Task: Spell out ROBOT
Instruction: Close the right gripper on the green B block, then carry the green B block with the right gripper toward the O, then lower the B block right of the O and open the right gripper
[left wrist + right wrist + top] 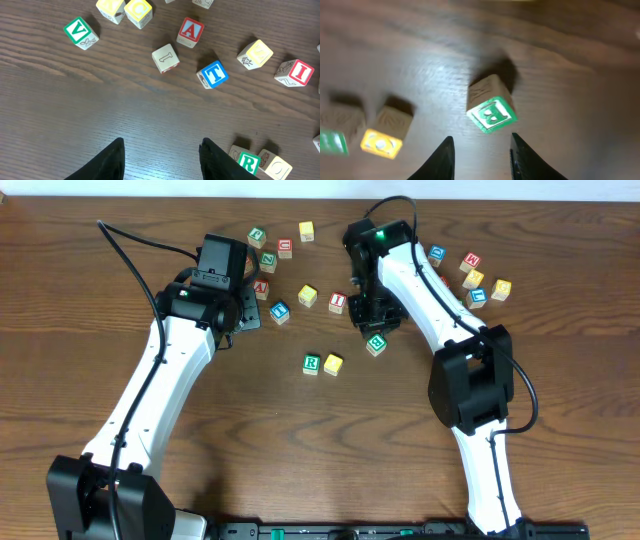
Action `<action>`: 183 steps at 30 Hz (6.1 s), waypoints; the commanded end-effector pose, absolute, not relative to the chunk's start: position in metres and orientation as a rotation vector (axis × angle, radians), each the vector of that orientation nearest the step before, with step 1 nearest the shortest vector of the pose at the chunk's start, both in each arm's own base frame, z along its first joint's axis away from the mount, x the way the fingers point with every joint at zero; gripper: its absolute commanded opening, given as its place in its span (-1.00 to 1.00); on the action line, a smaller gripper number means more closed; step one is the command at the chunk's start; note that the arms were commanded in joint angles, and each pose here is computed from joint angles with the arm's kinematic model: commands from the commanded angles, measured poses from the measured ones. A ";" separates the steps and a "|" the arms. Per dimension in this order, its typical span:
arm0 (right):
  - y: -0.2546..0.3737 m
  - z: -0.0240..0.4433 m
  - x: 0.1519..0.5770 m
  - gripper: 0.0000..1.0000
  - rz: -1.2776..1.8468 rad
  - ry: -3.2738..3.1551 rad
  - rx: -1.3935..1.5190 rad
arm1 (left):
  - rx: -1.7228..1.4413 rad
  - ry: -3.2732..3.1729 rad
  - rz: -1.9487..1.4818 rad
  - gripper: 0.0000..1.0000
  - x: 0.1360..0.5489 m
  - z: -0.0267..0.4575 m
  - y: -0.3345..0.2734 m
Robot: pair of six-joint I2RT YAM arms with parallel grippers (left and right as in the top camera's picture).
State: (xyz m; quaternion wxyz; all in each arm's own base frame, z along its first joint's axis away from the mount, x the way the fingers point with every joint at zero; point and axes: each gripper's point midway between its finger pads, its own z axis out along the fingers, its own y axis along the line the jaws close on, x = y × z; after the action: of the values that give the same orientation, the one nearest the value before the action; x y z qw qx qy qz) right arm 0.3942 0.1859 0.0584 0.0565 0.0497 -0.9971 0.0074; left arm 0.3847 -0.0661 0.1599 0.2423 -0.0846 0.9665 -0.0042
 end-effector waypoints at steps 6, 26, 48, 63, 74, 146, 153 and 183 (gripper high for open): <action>0.188 0.052 0.386 -0.23 0.101 -3.013 -0.258 | -0.217 2.606 -0.002 -0.05 0.389 0.174 -0.064; 0.192 0.023 0.378 -0.17 0.122 -2.994 -0.330 | -0.217 2.606 -0.002 -0.05 0.389 0.174 -0.064; 0.187 0.030 0.392 0.09 0.150 -3.058 -0.294 | -0.217 2.606 -0.002 -0.05 0.389 0.174 -0.064; 0.181 0.018 0.392 -0.43 0.203 -3.066 -0.304 | -0.217 2.606 -0.002 -0.05 0.389 0.174 -0.064; 0.181 0.018 0.396 -0.61 0.185 -3.051 0.357 | -0.216 2.606 -0.002 -0.05 0.389 0.174 -0.064; 0.201 0.021 0.394 -0.24 0.108 -3.110 -0.029 | -0.207 2.607 0.001 -0.04 0.389 0.174 -0.064; 0.203 0.020 0.397 -0.18 0.089 -3.096 0.368 | -0.207 2.607 0.000 -0.04 0.389 0.174 -0.064; 0.185 0.065 0.404 0.04 0.076 -3.157 -0.213 | -0.207 2.606 0.001 -0.05 0.389 0.174 -0.064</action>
State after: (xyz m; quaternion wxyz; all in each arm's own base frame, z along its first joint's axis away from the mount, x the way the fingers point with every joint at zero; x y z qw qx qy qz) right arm 0.4076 0.1832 0.0637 0.0000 -0.0017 -0.9999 0.0104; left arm 0.3846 -0.0661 0.1599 0.2421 -0.0772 0.9672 -0.0023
